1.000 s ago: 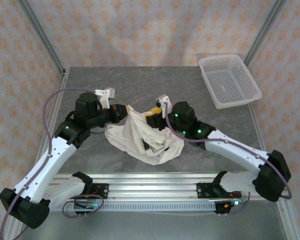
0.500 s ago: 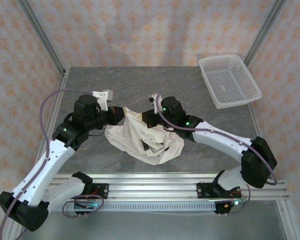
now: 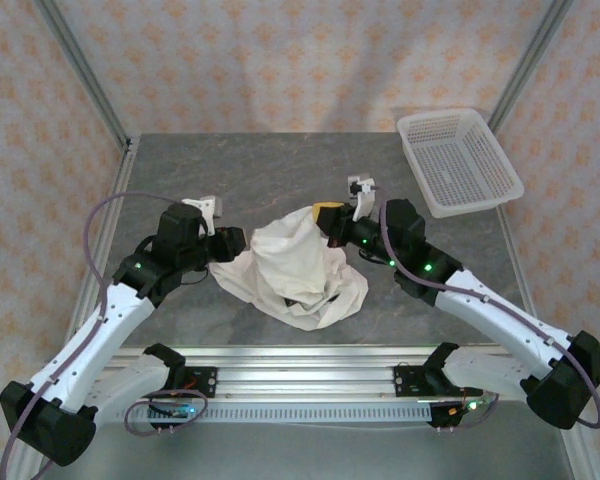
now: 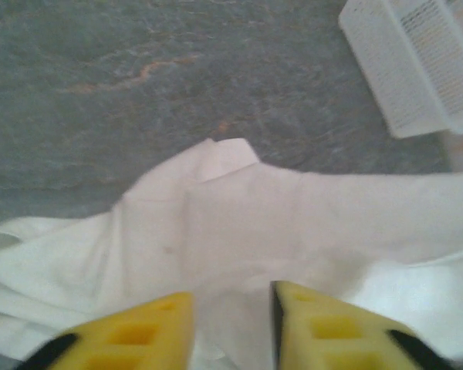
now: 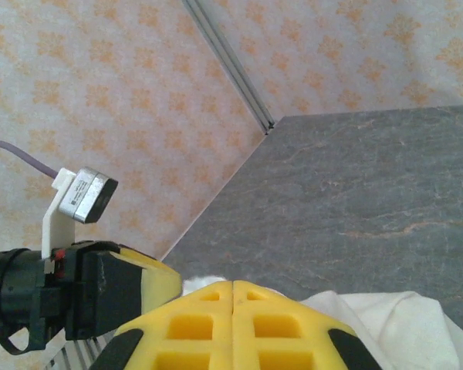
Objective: Fold the inside-out t-shirt
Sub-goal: Turn the T-shirt inside out at the center of the table.
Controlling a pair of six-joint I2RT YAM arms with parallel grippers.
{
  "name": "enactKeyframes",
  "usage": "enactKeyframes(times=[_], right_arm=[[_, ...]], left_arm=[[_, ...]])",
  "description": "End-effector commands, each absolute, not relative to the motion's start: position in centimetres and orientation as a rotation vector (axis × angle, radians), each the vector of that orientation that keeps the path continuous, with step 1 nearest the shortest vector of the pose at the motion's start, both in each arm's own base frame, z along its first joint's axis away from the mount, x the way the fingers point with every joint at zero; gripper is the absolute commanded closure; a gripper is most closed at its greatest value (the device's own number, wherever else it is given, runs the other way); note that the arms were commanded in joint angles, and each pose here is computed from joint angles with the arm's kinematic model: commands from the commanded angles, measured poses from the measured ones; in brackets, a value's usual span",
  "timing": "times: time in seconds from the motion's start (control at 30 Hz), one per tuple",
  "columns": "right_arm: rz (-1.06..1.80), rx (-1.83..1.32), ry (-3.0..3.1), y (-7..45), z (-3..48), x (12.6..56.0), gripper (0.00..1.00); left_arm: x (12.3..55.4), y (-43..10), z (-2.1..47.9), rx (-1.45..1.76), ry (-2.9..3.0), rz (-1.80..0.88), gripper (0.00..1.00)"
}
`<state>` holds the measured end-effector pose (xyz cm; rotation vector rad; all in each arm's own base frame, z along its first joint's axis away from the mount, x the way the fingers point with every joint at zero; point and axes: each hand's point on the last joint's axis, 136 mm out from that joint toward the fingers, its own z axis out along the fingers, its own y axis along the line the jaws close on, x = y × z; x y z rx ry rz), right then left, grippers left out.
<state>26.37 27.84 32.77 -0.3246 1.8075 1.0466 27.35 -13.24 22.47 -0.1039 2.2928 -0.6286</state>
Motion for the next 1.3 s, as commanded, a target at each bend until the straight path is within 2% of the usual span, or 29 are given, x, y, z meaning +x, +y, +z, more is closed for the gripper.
enactKeyframes(times=[0.0, 0.07, 0.17, 0.27, 0.43, 0.57, 0.67, 0.8, 0.87, 0.9, 0.93, 1.1, 1.13, 1.17, 1.27], right_arm=[[1.088, -0.352, 1.779, 28.0, 33.4, 25.8, 1.0], [1.097, -0.384, 1.792, 28.4, 33.2, 25.5, 1.0], [1.123, -0.438, 1.786, 29.0, 33.3, 24.9, 1.0], [1.152, -0.492, 1.769, 29.4, 33.7, 24.3, 1.0], [1.225, -0.594, 1.736, 30.3, 34.7, 22.7, 1.0], [1.225, -0.606, 1.732, 30.2, 35.1, 22.5, 1.0], [1.225, -0.625, 1.73, 30.2, 35.3, 22.2, 1.0], [1.246, -0.644, 1.723, 30.4, 35.5, 21.9, 1.0], [1.266, -0.664, 1.717, 30.5, 35.8, 21.5, 1.0], [1.272, -0.673, 1.713, 30.6, 35.9, 21.3, 1.0], [1.273, -0.68, 1.708, 30.5, 36.0, 21.2, 1.0], [1.177, -0.619, 1.735, 29.5, 35.3, 22.2, 1.0], [1.15, -0.601, 1.744, 29.1, 34.9, 22.5, 1.0], [1.128, -0.59, 1.749, 28.8, 34.5, 22.6, 1.0], [1.051, -0.552, 1.785, 27.5, 32.0, 22.8, 1.0]], left_arm=[[27.4, -11.8, 22.3, -0.088, 2.291, -0.502, 0.55], [27.2, -12.7, 24.3, -0.004, 2.22, -0.556, 0.5], [25.8, -16.8, 27.9, 0.263, 2.086, -0.749, 0.42], [24.9, -19.5, 29.2, 0.458, 2.034, -0.744, 0.36], [27.9, -19.3, 26.5, 0.48, 2.159, -0.544, 0.35], [26.8, -22.6, 24.2, 0.708, 2.159, -0.693, 0.32], [26.9, -23.2, 23.1, 0.712, 2.159, -0.736, 0.29], [27.4, -23.0, 22.0, 0.681, 2.162, -0.709, 0.26], [28.7, -22.0, 21.0, 0.617, 2.217, -0.611, 0.26], [29.3, -21.5, 20.6, 0.587, 2.245, -0.565, 0.29], [29.8, -21.1, 20.1, 0.559, 2.275, -0.521, 0.36], [31.1, -20.1, 20.2, 0.43, 2.306, -0.455, 0.88], [31.0, -19.9, 20.7, 0.408, 2.291, -0.461, 0.95], [30.8, -19.7, 21.4, 0.391, 2.274, -0.468, 1.0], [29.8, -19.0, 24.2, 0.35, 2.208, -0.507, 1.0]])
